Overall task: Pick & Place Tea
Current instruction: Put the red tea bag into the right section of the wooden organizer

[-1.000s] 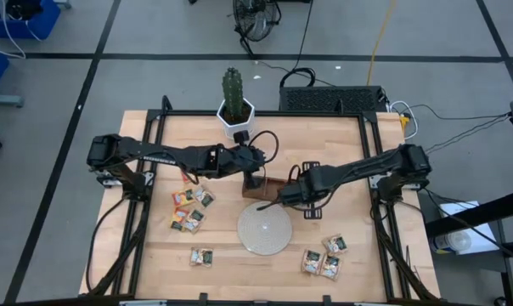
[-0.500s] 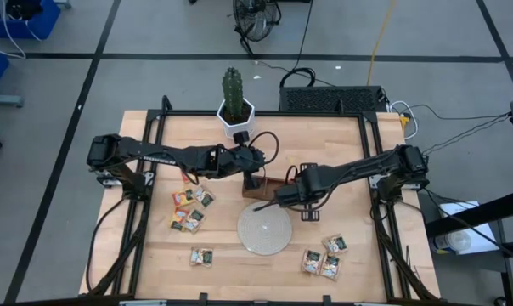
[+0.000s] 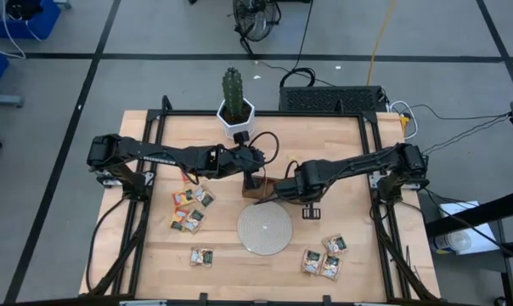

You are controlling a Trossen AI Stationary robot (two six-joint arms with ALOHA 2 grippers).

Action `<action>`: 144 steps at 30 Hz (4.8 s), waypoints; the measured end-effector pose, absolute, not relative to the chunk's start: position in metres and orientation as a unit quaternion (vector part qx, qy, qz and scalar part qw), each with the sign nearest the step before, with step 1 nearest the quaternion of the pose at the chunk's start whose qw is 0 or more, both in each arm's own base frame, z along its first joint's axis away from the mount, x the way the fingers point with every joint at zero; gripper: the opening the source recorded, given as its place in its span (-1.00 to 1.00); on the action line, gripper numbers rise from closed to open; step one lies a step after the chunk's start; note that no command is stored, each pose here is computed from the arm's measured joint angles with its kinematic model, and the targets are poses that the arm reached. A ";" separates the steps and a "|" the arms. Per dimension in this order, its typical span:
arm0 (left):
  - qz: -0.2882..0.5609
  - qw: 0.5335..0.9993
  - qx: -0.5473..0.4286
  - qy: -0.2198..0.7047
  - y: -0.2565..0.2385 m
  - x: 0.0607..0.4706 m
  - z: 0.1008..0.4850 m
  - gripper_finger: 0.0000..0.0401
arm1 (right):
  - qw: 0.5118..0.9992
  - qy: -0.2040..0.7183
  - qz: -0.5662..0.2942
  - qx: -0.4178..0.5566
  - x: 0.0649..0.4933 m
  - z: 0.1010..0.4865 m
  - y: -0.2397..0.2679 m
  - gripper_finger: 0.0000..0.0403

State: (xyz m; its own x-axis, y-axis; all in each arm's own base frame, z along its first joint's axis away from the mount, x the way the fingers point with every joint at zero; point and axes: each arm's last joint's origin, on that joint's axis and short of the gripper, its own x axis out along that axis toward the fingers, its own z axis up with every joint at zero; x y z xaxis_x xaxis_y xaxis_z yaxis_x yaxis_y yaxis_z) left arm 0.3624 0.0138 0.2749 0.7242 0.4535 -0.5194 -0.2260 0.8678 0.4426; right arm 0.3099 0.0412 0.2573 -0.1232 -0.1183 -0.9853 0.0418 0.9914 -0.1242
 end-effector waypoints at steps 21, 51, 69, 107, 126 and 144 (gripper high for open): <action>0.189 0.912 0.176 0.319 0.015 0.363 0.275 -0.69 | 0.572 0.812 -0.081 -0.085 0.317 0.236 0.039 -1.00; 0.192 0.912 0.166 0.323 0.015 0.362 0.274 -0.69 | 0.855 0.497 -0.150 -0.010 0.284 0.252 0.051 -1.00; 0.193 0.913 0.163 0.321 0.015 0.362 0.274 -0.69 | 0.882 0.446 -0.144 0.048 0.242 0.182 0.036 -1.00; 0.193 0.913 0.162 0.320 0.015 0.362 0.274 -0.69 | 0.919 0.359 -0.152 -0.054 0.223 0.212 0.025 -0.16; 0.193 0.913 0.162 0.320 0.015 0.362 0.275 -0.69 | 0.907 0.412 -0.088 -0.015 0.256 0.198 0.007 -0.23; 0.194 0.914 0.159 0.319 0.015 0.362 0.275 -0.69 | 0.921 0.374 -0.087 -0.071 0.258 0.205 0.028 -1.00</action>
State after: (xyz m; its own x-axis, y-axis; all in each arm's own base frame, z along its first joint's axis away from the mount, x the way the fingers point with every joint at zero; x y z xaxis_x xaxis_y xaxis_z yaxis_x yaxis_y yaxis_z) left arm 0.3622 0.0152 0.2746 0.7207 0.4563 -0.5219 -0.2533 0.8741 0.4144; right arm 0.2576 0.0282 0.2055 0.7054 -0.2123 -0.6762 0.1063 0.9750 -0.1952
